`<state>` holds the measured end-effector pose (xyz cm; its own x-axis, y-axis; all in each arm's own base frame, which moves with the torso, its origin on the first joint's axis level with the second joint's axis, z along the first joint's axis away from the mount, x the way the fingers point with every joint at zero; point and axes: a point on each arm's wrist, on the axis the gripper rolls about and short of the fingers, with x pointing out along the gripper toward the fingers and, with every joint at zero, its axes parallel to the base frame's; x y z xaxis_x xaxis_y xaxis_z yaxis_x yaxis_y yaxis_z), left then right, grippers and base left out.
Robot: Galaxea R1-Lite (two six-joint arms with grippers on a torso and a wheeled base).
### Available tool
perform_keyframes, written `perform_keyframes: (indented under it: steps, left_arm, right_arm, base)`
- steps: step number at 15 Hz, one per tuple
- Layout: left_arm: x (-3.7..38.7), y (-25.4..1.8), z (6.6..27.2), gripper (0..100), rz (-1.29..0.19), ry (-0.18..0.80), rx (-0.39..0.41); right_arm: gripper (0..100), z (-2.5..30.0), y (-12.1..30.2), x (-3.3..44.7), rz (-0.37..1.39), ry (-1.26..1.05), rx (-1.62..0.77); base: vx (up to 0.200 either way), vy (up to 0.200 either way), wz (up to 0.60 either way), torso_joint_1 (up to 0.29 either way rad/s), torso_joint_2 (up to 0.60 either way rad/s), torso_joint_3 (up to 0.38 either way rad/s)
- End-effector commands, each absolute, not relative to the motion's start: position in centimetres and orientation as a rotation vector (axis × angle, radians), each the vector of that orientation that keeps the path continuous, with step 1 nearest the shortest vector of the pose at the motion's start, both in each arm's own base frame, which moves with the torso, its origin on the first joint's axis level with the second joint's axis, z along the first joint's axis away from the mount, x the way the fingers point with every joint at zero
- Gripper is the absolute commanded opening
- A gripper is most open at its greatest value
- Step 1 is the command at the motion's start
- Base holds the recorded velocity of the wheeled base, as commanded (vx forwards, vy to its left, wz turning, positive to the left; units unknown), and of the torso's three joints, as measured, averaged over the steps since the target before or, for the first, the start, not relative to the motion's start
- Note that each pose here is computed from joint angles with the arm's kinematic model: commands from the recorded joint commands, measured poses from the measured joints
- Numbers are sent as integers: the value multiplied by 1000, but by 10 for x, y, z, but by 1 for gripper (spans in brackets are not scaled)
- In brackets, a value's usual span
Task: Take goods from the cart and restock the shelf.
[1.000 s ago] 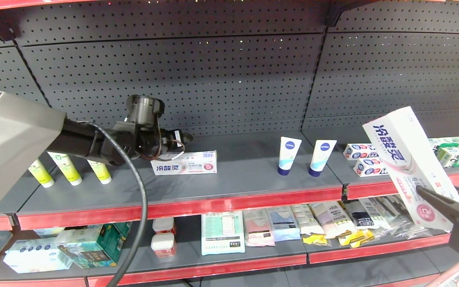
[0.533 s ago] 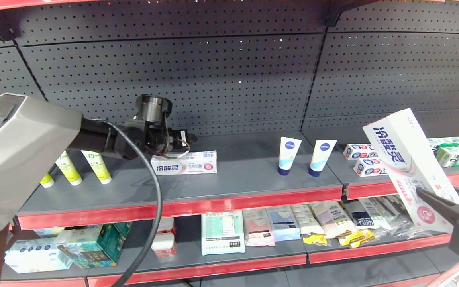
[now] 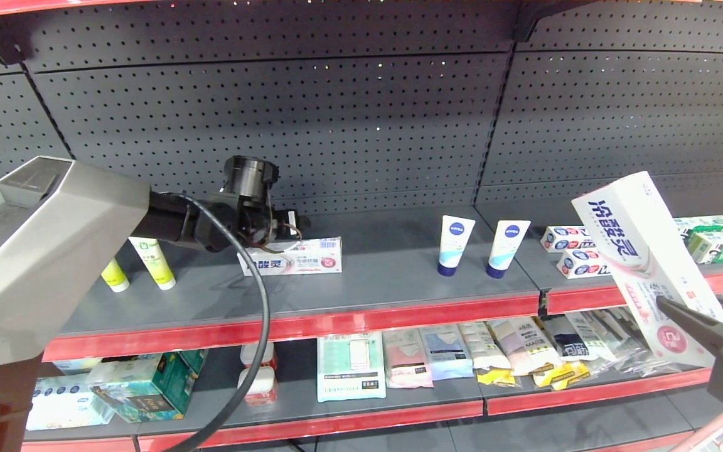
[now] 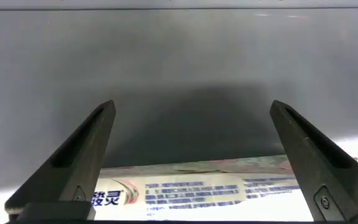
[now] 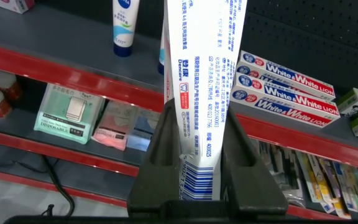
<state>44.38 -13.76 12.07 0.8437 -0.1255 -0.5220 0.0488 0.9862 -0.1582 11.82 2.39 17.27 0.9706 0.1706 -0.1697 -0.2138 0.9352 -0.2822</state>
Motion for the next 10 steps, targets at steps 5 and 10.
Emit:
perform_keyframes:
  steps: [5,10]
  left_arm:
    - [454,-146,109,100,-61,570,-123]
    - [451,-152,109,100,-71,590,-118]
  right_arm:
    - [0,173,24,118,198,143,-304]
    - [0,166,23,114,200,159,-306]
  base:
    - [0,0,0,0,0,0]
    - [0,0,0,0,0,0]
